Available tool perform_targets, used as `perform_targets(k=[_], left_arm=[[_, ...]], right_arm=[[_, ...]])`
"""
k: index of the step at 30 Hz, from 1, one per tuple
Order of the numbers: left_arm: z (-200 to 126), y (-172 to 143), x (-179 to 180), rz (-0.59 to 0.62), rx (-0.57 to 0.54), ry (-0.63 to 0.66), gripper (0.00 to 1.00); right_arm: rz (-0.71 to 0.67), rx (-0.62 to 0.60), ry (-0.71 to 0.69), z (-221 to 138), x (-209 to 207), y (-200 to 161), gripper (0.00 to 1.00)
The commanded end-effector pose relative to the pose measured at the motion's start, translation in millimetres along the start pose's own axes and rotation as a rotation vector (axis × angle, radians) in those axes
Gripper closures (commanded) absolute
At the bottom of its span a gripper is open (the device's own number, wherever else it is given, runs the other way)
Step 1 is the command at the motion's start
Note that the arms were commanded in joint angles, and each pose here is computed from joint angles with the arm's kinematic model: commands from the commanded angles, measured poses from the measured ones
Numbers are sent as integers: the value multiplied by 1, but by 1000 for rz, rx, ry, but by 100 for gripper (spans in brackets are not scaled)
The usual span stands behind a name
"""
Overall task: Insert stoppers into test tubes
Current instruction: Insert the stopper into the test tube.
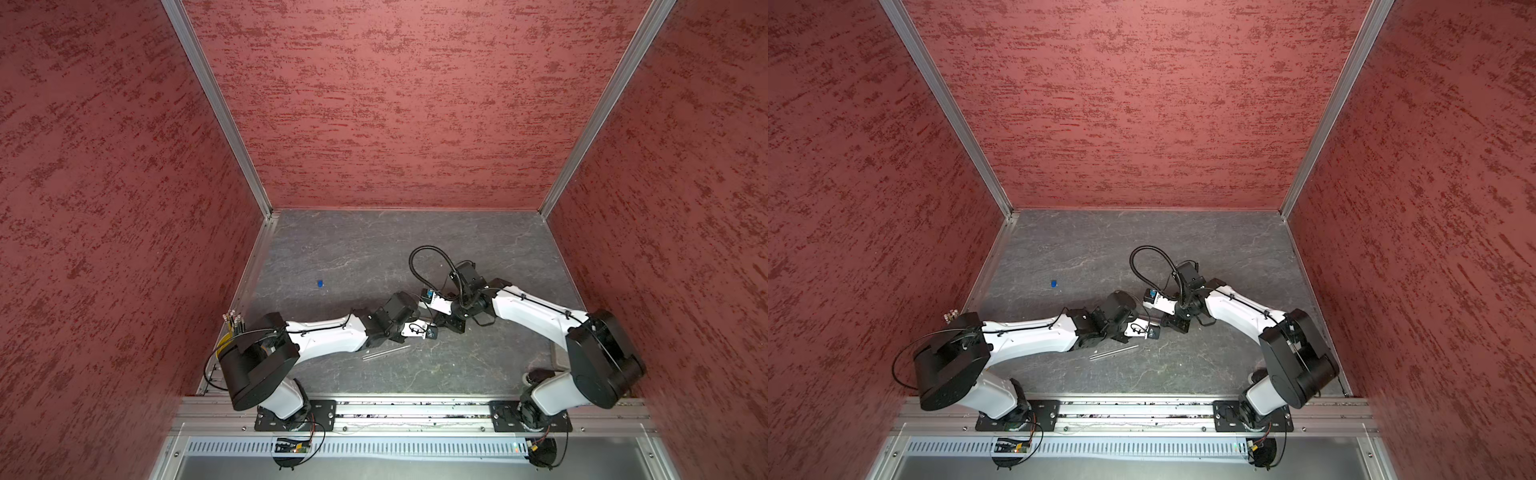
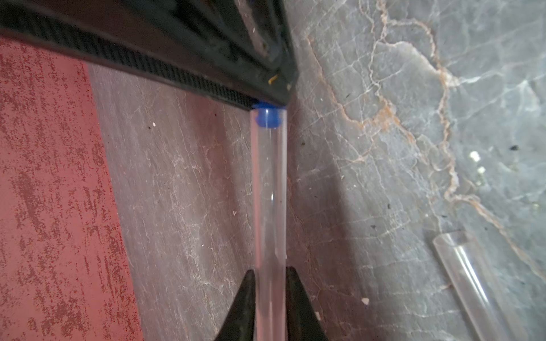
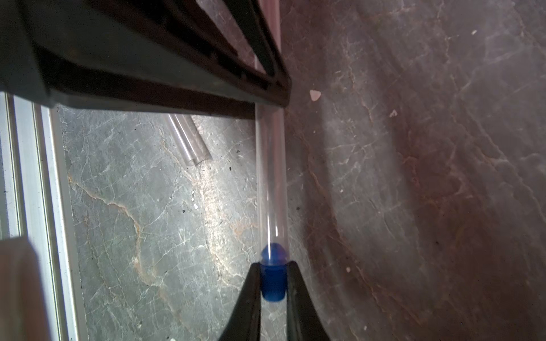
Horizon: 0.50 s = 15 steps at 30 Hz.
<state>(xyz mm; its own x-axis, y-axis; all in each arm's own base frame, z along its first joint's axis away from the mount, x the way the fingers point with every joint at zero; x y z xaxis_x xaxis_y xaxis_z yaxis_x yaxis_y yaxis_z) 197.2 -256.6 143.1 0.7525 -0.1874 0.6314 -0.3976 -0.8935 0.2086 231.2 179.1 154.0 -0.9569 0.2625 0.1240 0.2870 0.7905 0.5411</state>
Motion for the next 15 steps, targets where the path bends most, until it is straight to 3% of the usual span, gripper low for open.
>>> perform_targets(k=[1, 6, 15], left_arm=[[-2, 7, 10, 7, -18, 35, 80], [-1, 6, 8, 13, -12, 30, 81], [-1, -3, 5, -17, -4, 6, 80]], right_arm=[[-11, -10, -12, -3, -4, 8, 84], [-10, -5, -12, -2, -3, 7, 82], [-10, 0, -23, -3, -3, 6, 68]])
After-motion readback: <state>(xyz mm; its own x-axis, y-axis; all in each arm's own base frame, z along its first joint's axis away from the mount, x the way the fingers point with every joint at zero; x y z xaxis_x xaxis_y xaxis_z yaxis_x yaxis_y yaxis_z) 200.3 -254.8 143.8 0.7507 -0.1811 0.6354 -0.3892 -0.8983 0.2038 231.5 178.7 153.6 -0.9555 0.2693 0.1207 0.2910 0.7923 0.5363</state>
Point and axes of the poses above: each gripper's point midway between its finger pads, its own z axis out along the fingers, its own x axis along the line the jaws close on, y = z × x, the point moved 10 cm from there along -z, back along the fingers, and after that the axes turned 1 degree about z, right-handed, at the moved point
